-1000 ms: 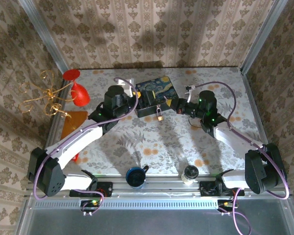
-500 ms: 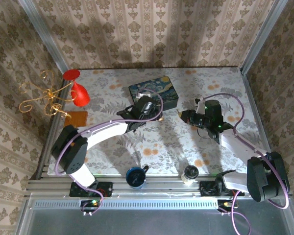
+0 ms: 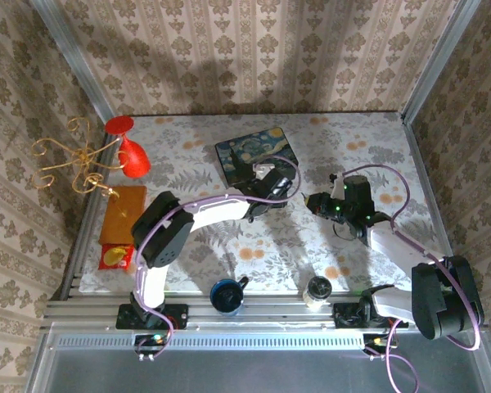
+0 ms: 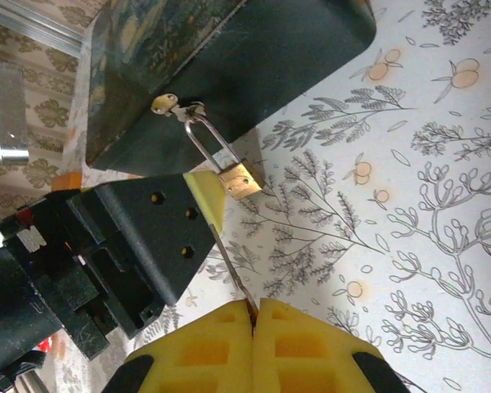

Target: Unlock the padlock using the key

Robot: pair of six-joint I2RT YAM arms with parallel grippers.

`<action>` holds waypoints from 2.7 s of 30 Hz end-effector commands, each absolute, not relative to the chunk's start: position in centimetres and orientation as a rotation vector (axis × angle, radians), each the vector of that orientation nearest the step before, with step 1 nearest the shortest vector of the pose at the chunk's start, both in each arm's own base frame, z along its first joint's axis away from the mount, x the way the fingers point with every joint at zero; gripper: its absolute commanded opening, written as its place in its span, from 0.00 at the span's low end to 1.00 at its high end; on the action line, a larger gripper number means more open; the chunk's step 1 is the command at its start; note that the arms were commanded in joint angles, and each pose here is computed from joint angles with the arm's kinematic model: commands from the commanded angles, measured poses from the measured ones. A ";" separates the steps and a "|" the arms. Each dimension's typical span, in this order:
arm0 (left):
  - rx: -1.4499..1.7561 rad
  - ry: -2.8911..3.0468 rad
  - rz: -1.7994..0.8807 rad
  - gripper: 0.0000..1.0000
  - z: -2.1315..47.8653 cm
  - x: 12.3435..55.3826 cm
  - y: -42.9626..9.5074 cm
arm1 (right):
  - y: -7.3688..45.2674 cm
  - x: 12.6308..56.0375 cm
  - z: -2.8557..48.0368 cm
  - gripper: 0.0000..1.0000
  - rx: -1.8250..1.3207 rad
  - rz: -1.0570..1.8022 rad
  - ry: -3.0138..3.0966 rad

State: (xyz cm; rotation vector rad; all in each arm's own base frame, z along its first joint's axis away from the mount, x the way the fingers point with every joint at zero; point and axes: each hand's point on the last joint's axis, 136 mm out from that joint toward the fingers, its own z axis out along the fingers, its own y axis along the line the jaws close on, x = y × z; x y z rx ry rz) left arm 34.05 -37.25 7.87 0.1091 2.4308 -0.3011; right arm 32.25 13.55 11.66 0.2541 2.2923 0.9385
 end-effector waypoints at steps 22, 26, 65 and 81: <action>0.020 2.492 -0.093 0.60 4.1 36.0 -36.3 | 13.2 33.0 9.9 0.00 0.282 0.924 2.286; 0.007 2.501 -0.096 0.60 3.6 36.4 -36.3 | 13.5 33.2 9.5 0.00 0.280 0.942 2.290; -0.031 2.509 -0.118 0.26 3.3 38.0 -36.7 | 14.1 33.7 7.9 0.00 0.297 0.992 2.312; -0.130 2.593 -0.553 0.23 8.3 38.0 -40.3 | 16.0 34.1 5.5 0.00 0.219 1.149 2.248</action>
